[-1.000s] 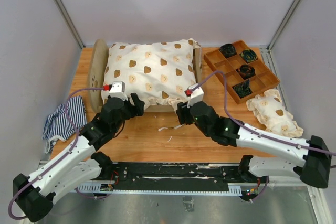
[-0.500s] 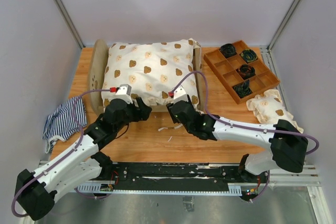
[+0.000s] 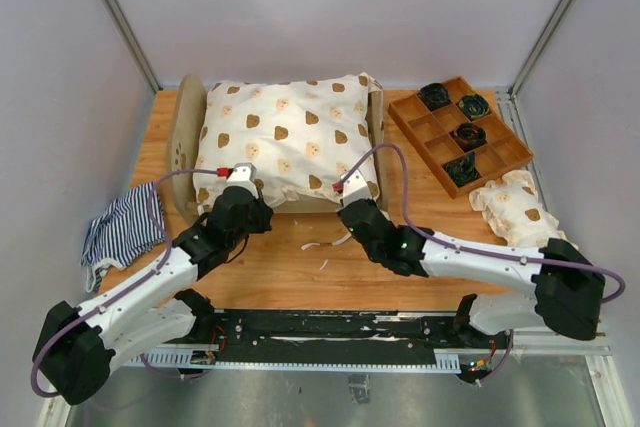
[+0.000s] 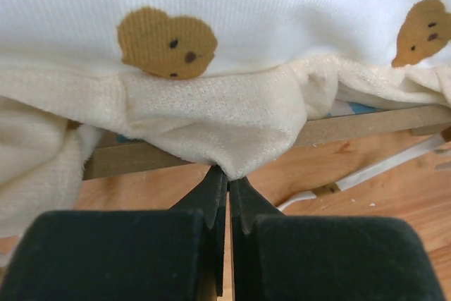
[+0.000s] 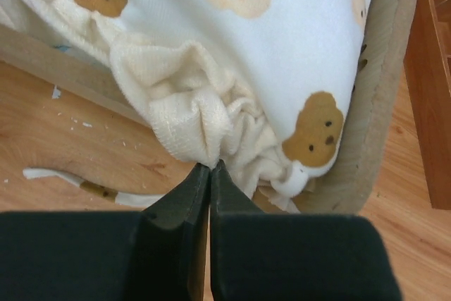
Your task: Set up the pet bed
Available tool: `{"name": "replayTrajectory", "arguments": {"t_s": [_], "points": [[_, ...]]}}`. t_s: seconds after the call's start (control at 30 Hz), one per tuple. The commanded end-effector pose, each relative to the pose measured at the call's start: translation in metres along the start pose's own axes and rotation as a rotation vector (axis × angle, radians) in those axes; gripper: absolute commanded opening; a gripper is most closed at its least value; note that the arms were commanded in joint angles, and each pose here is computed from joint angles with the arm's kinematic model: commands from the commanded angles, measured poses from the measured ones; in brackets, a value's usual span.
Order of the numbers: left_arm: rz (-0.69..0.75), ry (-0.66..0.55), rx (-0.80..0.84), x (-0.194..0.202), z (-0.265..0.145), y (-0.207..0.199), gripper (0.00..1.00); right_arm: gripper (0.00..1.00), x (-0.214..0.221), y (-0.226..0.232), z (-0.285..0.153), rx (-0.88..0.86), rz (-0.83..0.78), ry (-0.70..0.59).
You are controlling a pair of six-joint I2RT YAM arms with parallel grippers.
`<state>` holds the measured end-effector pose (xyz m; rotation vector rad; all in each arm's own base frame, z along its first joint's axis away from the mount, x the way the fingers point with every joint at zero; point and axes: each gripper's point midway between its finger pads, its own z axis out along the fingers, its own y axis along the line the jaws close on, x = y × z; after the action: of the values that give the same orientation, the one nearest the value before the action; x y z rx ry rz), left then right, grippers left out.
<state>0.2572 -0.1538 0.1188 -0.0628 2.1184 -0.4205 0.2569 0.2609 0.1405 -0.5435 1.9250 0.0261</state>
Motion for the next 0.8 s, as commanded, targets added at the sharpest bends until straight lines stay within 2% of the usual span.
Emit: {"name": "replayTrajectory", "arguments": {"t_s": [0.0,0.3,0.53,0.63,0.77], "points": [[0.011,-0.081,-0.052,-0.031,-0.007,0.004,0.0,0.0,0.002,-0.014,-0.012,-0.052,0.01,-0.036],[0.025,-0.143,-0.111,-0.053,-0.026,0.015,0.0,0.0,0.003,-0.028,-0.031,-0.152,0.005,-0.119],[-0.011,-0.163,-0.056,-0.066,-0.042,0.004,0.0,0.0,0.012,-0.029,-0.027,-0.192,0.028,-0.09],[-0.031,-0.126,0.008,-0.059,-0.048,-0.007,0.0,0.0,0.01,-0.029,-0.028,-0.198,0.036,-0.092],[-0.051,-0.04,0.075,-0.026,-0.048,-0.009,0.0,0.0,0.016,-0.036,-0.03,-0.182,0.048,-0.075]]}}
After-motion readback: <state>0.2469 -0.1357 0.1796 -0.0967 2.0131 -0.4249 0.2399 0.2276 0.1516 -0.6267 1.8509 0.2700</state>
